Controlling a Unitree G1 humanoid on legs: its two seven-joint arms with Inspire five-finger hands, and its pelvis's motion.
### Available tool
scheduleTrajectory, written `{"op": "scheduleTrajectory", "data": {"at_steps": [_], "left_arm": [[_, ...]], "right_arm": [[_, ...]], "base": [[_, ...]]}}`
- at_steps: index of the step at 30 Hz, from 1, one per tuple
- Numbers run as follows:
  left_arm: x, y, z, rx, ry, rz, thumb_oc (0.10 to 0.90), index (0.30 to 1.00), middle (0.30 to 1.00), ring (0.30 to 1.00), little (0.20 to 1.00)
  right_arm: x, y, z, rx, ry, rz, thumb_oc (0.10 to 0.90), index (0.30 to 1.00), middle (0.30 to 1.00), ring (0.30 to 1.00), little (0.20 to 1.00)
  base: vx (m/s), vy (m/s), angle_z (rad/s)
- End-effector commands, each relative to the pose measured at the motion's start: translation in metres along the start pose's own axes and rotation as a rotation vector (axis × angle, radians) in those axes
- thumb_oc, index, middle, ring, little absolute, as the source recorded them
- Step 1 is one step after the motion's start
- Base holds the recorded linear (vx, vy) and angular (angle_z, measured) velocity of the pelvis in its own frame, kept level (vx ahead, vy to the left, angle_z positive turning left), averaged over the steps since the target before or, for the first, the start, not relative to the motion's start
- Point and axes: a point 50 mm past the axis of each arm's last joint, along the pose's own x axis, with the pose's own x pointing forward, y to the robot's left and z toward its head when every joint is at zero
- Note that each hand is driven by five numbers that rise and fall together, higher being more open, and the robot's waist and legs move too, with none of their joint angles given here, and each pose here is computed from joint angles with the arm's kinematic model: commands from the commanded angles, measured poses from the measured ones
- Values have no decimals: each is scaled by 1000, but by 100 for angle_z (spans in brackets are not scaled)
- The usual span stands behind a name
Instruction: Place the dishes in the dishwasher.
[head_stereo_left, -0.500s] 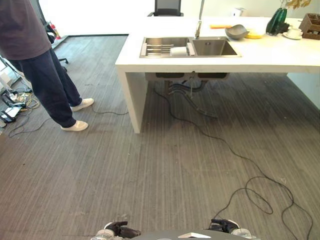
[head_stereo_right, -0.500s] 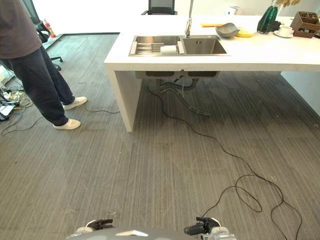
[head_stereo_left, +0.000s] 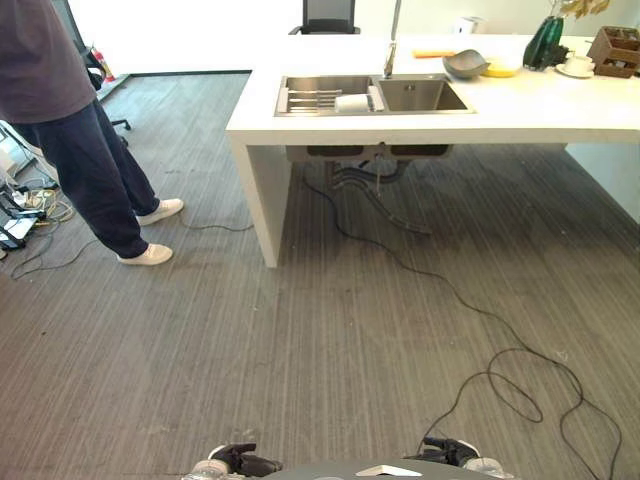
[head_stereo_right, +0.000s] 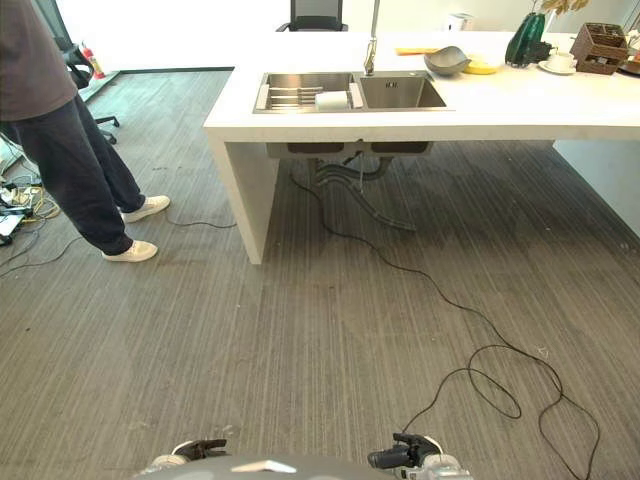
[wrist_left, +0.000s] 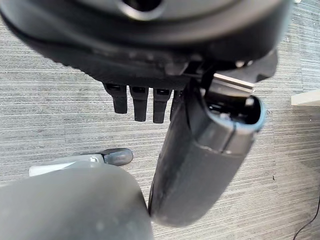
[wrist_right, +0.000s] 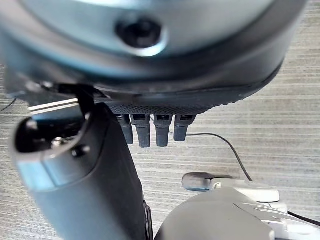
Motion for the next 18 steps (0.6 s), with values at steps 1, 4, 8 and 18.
{"op": "scheduleTrajectory", "data": {"at_steps": [1,4,8,18], "left_arm": [[0,4,-2,-33,27,30,800,900,900,900,900],[0,8,0,-38,20,47,800,900,900,900,900],[-1,12,-2,-77,17,65,800,900,900,900,900],[2,1,22,-428,-53,112,800,900,900,900,900]], "right_arm": [[1,-2,8,-33,-18,-8,800,900,900,900,900],[1,-2,11,-39,-30,-9,800,900,900,900,900],[1,-2,14,-43,-39,-8,800,900,900,900,900],[1,-9,12,-7,-17,-40,800,900,900,900,900]], "base": [[15,-34,-1],[-18,-45,-1],[28,-57,-1],[81,-92,4]]}}
